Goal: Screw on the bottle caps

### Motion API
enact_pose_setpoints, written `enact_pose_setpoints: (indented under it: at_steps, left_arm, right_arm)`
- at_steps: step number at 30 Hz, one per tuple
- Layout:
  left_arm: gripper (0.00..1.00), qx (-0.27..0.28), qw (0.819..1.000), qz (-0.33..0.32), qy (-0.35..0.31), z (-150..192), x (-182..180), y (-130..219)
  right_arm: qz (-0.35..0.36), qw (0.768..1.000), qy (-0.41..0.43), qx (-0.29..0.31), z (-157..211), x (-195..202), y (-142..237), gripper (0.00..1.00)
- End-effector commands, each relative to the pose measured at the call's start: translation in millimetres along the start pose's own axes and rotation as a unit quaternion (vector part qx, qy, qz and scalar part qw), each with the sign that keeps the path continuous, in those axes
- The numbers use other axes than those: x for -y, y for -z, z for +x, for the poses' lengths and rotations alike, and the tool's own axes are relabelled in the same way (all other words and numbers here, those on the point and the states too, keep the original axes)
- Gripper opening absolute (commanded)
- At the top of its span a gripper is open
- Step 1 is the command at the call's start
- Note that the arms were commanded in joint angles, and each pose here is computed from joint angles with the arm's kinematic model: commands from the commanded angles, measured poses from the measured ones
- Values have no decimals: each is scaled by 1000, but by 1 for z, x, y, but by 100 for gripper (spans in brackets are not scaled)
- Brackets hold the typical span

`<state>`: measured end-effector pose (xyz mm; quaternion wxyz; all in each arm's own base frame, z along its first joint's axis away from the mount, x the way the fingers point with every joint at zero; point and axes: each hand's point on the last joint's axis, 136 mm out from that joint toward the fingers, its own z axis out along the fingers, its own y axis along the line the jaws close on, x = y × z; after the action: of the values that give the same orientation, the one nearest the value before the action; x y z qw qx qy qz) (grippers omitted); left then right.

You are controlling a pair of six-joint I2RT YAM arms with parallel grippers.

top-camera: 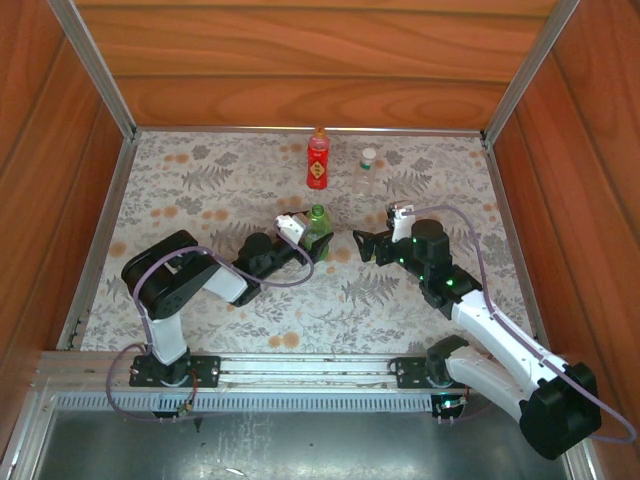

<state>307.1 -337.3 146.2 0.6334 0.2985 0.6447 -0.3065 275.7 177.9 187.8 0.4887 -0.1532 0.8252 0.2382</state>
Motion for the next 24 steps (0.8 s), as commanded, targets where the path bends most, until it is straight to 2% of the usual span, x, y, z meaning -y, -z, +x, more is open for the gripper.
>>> enact_pose_setpoints:
  at_steps: [1, 13, 17, 21, 24]
  left_arm:
    - [79, 26, 1000, 11, -2, -13, 5, -5]
    - [68, 23, 999, 25, -8, -11, 8, -4]
    - [67, 26, 998, 61, -14, -15, 17, 1]
    - [67, 27, 994, 105, -15, -18, 27, 12]
    - [67, 25, 992, 123, -15, -18, 30, 22]
  right_arm:
    - [11, 1000, -6, 0, 4, 6, 1, 100]
    - [20, 1000, -9, -13, 11, 10, 0, 100]
    - [33, 999, -6, -20, 14, 14, 0, 99]
    - [67, 996, -21, -61, 25, 25, -3, 93]
    - [86, 991, -20, -103, 37, 30, -10, 97]
